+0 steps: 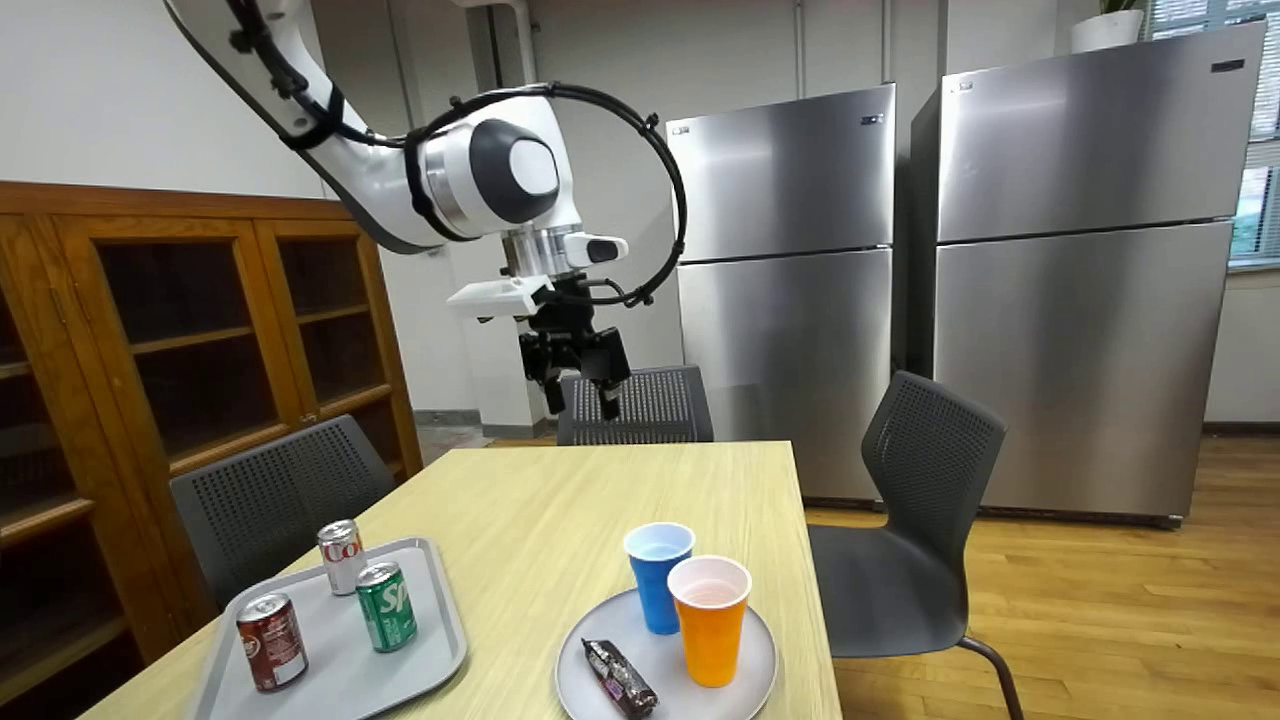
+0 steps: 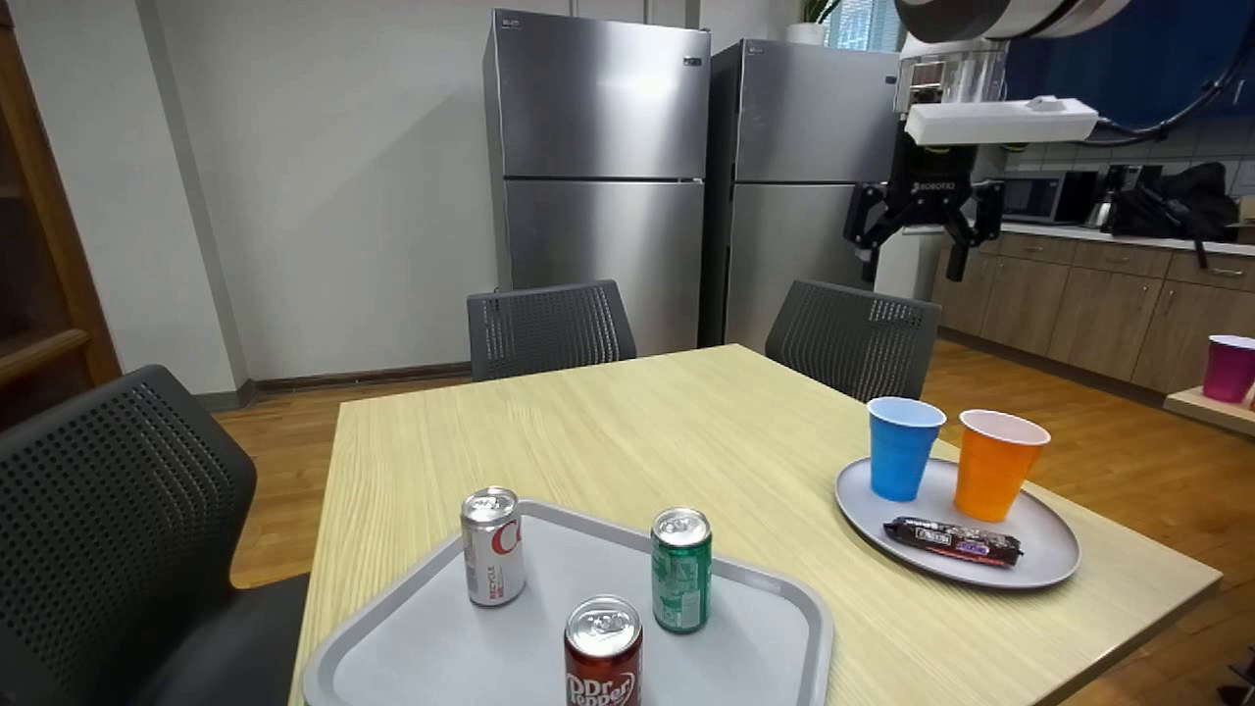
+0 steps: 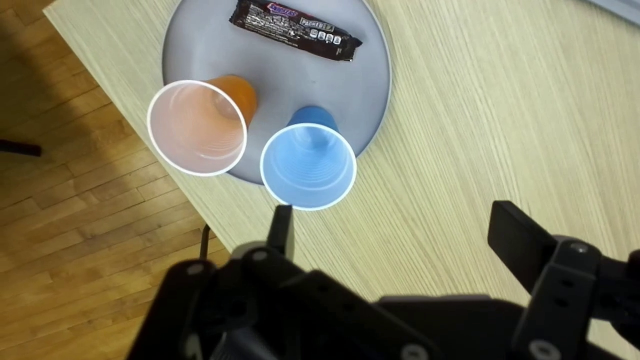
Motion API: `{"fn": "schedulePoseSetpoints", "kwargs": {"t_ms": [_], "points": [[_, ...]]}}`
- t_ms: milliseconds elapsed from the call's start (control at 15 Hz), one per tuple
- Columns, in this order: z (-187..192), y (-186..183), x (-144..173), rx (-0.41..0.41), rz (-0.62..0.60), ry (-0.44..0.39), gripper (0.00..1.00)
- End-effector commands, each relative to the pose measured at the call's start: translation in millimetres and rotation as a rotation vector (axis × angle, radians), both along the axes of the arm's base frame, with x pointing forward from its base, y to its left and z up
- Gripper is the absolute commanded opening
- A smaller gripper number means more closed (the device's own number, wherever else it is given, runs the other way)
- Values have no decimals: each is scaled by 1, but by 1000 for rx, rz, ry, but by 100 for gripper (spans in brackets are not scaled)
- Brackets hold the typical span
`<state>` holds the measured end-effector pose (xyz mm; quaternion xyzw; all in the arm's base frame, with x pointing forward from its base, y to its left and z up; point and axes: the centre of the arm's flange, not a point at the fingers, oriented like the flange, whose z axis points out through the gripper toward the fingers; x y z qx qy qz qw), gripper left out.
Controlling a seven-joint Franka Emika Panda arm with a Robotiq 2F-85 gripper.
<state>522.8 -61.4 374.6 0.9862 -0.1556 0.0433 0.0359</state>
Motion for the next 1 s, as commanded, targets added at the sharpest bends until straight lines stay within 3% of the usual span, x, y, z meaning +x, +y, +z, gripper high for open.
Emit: {"fn": "schedulePoseSetpoints", "kwargs": {"t_ms": [0, 933], "points": [[-15, -2, 22, 10, -31, 2, 100], [-93, -20, 58, 30, -79, 50, 100]]}}
